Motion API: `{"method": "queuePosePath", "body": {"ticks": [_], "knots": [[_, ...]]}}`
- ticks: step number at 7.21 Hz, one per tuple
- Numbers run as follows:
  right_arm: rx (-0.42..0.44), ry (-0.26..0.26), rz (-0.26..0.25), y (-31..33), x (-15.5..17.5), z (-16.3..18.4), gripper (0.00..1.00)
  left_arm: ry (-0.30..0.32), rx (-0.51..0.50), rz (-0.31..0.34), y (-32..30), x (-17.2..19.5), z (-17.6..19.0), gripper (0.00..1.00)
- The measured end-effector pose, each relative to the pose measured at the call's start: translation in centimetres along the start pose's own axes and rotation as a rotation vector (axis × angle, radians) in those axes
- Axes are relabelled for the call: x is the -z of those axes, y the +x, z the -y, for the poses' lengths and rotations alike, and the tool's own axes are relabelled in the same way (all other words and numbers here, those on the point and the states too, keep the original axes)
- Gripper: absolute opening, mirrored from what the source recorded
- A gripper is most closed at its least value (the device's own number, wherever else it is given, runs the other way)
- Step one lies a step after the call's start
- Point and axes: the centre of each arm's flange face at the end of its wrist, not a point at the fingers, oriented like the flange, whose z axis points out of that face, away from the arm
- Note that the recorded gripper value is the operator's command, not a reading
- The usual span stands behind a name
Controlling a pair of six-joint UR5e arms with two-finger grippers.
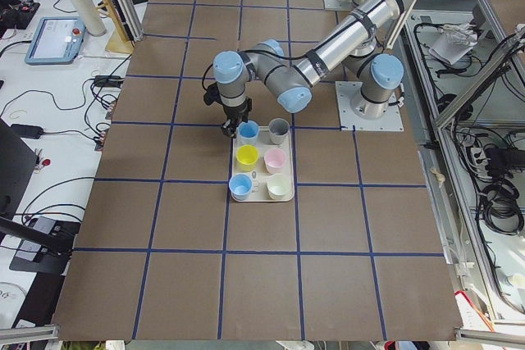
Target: Transfer IKEA cup to right arm and place on rack
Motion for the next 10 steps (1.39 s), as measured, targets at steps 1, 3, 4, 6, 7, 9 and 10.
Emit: {"method": "queuePosePath", "body": {"ticks": [1, 3, 4, 6, 7, 9, 10], "knots": [[0.0, 0.0, -0.001, 0.0, 0.0, 0.0, 1.0, -0.007, -0.001, -0.014, -0.3, -0.9, 0.0, 0.76], [0.0, 0.0, -0.001, 0.0, 0.0, 0.0, 1.0, -0.018, -0.001, -0.036, -0.8, -2.3, 0.3, 0.76], [0.0, 0.0, -0.002, 0.0, 0.0, 0.0, 1.0, -0.021, -0.001, -0.044, -1.0, -2.7, 0.4, 0.74], [-0.001, 0.001, -0.003, 0.1, 0.0, 0.0, 1.0, -0.026, -0.001, -0.054, -1.2, -3.4, 0.5, 0.71], [-0.001, 0.001, -0.003, 0.1, 0.0, 0.0, 1.0, -0.028, -0.001, -0.059, -1.3, -3.7, 0.5, 0.55], [-0.001, 0.001, -0.003, 0.1, 0.0, 0.0, 1.0, -0.031, -0.005, -0.067, -1.3, -4.2, 0.7, 0.0], [-0.002, 0.001, -0.003, 0.1, 0.0, 0.0, 1.0, -0.032, -0.006, -0.068, -1.3, -4.3, 0.8, 0.0]]}}
